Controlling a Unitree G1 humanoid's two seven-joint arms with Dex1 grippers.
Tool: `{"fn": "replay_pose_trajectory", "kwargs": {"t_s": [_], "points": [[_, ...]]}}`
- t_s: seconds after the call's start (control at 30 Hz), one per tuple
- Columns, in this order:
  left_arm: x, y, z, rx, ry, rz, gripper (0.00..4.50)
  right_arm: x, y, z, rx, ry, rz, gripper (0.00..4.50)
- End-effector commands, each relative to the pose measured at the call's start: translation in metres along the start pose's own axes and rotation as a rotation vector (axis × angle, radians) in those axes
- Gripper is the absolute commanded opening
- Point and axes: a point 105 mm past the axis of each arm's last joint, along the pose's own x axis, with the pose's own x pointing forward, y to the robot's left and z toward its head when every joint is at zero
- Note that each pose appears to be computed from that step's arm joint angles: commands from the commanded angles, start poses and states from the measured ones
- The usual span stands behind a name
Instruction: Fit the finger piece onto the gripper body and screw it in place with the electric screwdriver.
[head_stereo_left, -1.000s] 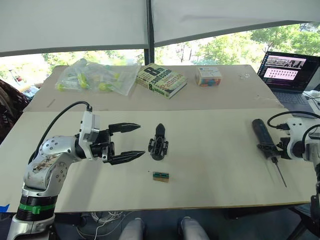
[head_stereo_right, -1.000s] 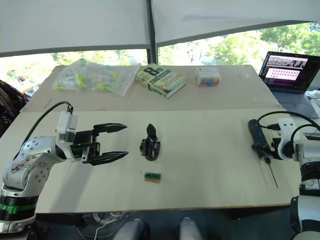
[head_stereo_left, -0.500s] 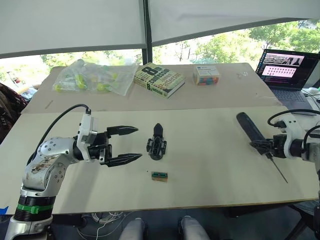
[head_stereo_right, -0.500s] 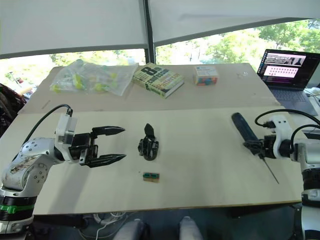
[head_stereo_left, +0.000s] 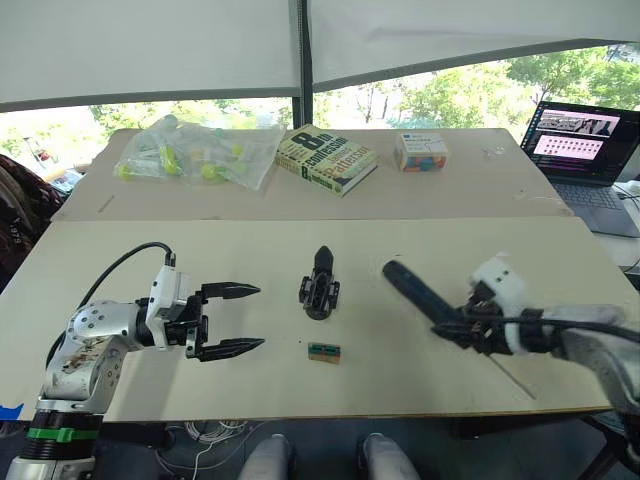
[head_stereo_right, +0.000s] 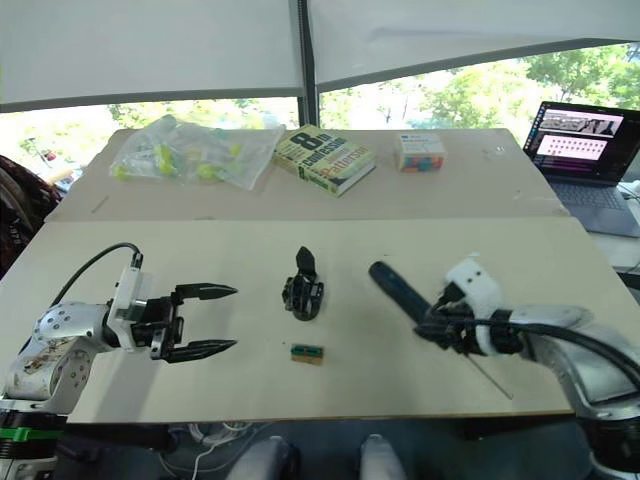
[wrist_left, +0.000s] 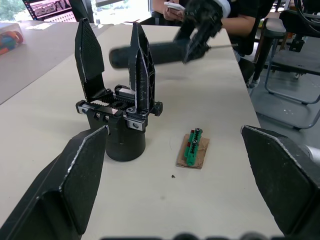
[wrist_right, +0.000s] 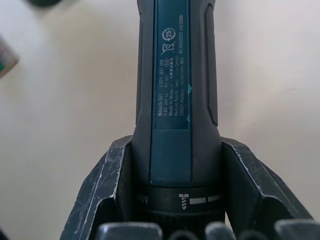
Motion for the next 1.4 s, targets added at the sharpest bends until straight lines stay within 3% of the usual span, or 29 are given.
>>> {"fn": "replay_pose_trajectory", "kwargs": {"t_s": [0.03, 0.23, 0.33, 0.43, 0.47, 0.93, 1.13, 1.4], "points": [[0.002, -0.002, 0.006, 0.025, -0.015, 0.005, 4.50, 0.000, -0.002, 0.015, -0.062, -0.048, -0.012, 1.97], [0.008, -0.008, 0.009, 0.016, -0.023, 0.002, 4.50, 0.010, -0.009, 0.011, -0.018, -0.016, -0.003, 1.97], [0.009, -0.009, 0.009, 0.011, -0.028, 0.010, 4.50, 0.009, -0.008, 0.015, -0.028, -0.017, 0.016, 3.39], [0.009, -0.011, 0.008, 0.005, -0.026, 0.018, 4.50, 0.006, -0.004, 0.024, -0.066, -0.026, 0.037, 4.37], [0.009, -0.011, 0.008, 0.004, -0.026, 0.020, 4.50, 0.004, -0.002, 0.026, -0.075, -0.021, 0.049, 4.44], [0.016, -0.013, 0.004, -0.049, -0.029, -0.005, 4.50, -0.029, 0.004, 0.033, -0.111, 0.398, 0.019, 4.44], [0.020, -0.018, 0.002, -0.055, -0.032, -0.014, 4.50, -0.022, 0.002, 0.030, -0.094, 0.494, -0.007, 4.44], [0.024, -0.026, 0.000, -0.059, -0.035, -0.022, 4.50, -0.005, -0.002, 0.028, -0.067, 0.512, -0.029, 4.44]]}}
